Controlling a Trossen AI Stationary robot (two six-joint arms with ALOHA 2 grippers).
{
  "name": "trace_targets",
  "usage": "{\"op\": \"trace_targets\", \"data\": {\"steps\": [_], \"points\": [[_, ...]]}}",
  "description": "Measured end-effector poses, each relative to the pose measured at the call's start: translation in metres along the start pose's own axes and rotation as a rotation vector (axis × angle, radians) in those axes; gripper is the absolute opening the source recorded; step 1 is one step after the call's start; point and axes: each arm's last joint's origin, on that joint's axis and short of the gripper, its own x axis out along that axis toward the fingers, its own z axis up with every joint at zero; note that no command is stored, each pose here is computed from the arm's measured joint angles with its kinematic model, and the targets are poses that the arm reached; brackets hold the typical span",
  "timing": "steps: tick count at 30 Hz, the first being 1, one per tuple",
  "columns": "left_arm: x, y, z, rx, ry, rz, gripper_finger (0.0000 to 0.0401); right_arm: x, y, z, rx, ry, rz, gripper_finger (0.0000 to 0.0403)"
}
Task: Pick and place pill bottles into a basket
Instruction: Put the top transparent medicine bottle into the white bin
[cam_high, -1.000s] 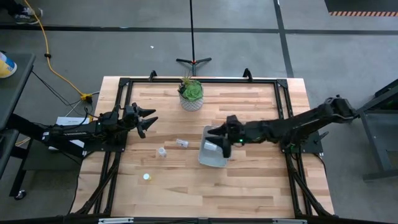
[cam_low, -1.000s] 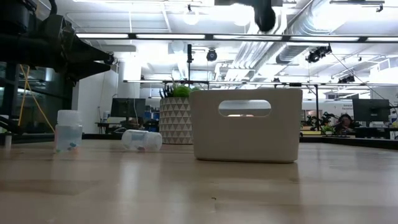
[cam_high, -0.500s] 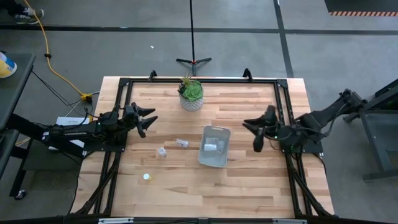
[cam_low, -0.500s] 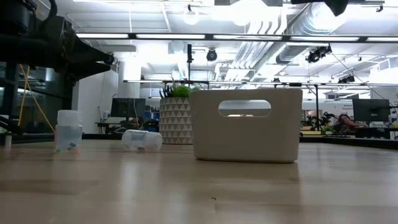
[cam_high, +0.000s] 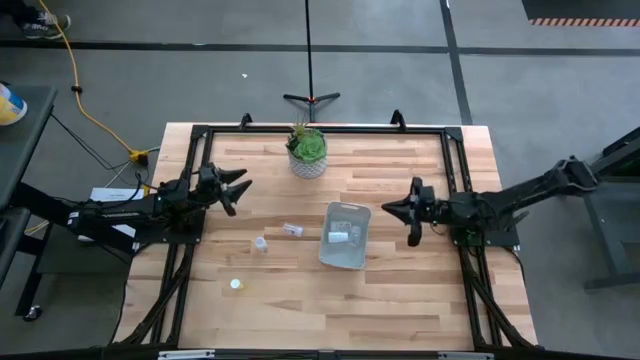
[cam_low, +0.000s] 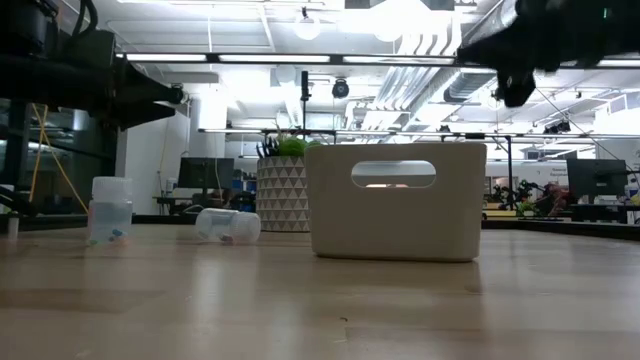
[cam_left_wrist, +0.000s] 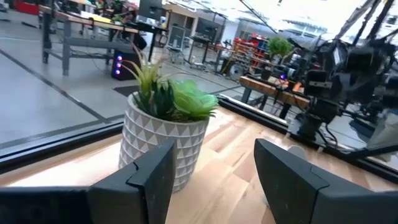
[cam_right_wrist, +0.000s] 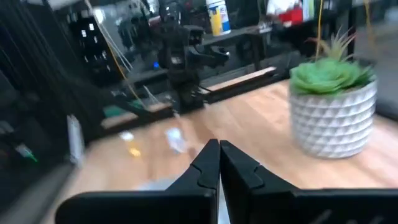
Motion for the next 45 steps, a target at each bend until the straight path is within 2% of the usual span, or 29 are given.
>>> {"op": "trace_targets", "data": {"steps": [3, 8, 11, 14, 17, 23, 29, 31, 34, 37, 41, 45], "points": [[0.0, 0.0, 0.0, 0.0, -0.004, 0.014, 0.025, 0.001, -0.014, -0.01, -0.1, 0.015, 0.01, 0.0001], [0.0, 0.001, 0.0, -0.002, -0.013, 0.04, 0.025, -0.001, -0.041, -0.016, -0.076, -0.004, 0.114, 0.0001], [0.0, 0.001, 0.001, -0.004, -0.015, 0.045, 0.025, -0.004, -0.052, -0.016, -0.028, 0.016, 0.123, 0.0001], [0.0, 0.001, 0.0, -0.001, -0.008, 0.048, 0.025, -0.01, -0.055, -0.011, 0.032, 0.003, 0.152, 0.0001], [0.0, 0.001, 0.0, 0.001, -0.002, 0.05, 0.025, -0.018, -0.051, -0.003, -0.001, -0.068, 0.17, 0.0], [0.0, 0.001, 0.0, 0.002, -0.001, 0.05, 0.025, -0.042, -0.047, -0.008, 0.012, -0.039, 0.109, 0.0], [0.0, 0.001, 0.0, 0.006, 0.003, 0.044, 0.025, -0.063, -0.045, 0.001, -0.026, -0.208, 0.026, 0.0], [0.0, 0.001, 0.0, 0.006, 0.009, 0.025, 0.025, -0.065, -0.045, -0.004, -0.026, -0.168, 0.005, 0.0], [0.0, -0.001, 0.0, 0.006, 0.022, -0.021, 0.025, -0.062, -0.044, -0.014, 0.004, -0.103, 0.033, 0.0], [0.0, -0.002, 0.001, -0.001, 0.026, -0.075, 0.025, -0.06, -0.044, -0.019, 0.051, -0.122, 0.03, 0.0], [-0.001, -0.005, 0.004, -0.095, 0.013, -0.152, 0.025, -0.059, -0.048, -0.021, 0.11, -0.144, -0.085, 0.0], [-0.001, -0.008, 0.003, -0.18, 0.059, -0.236, 0.025, -0.059, -0.05, -0.021, 0.163, -0.16, -0.128, 0.0]]}}
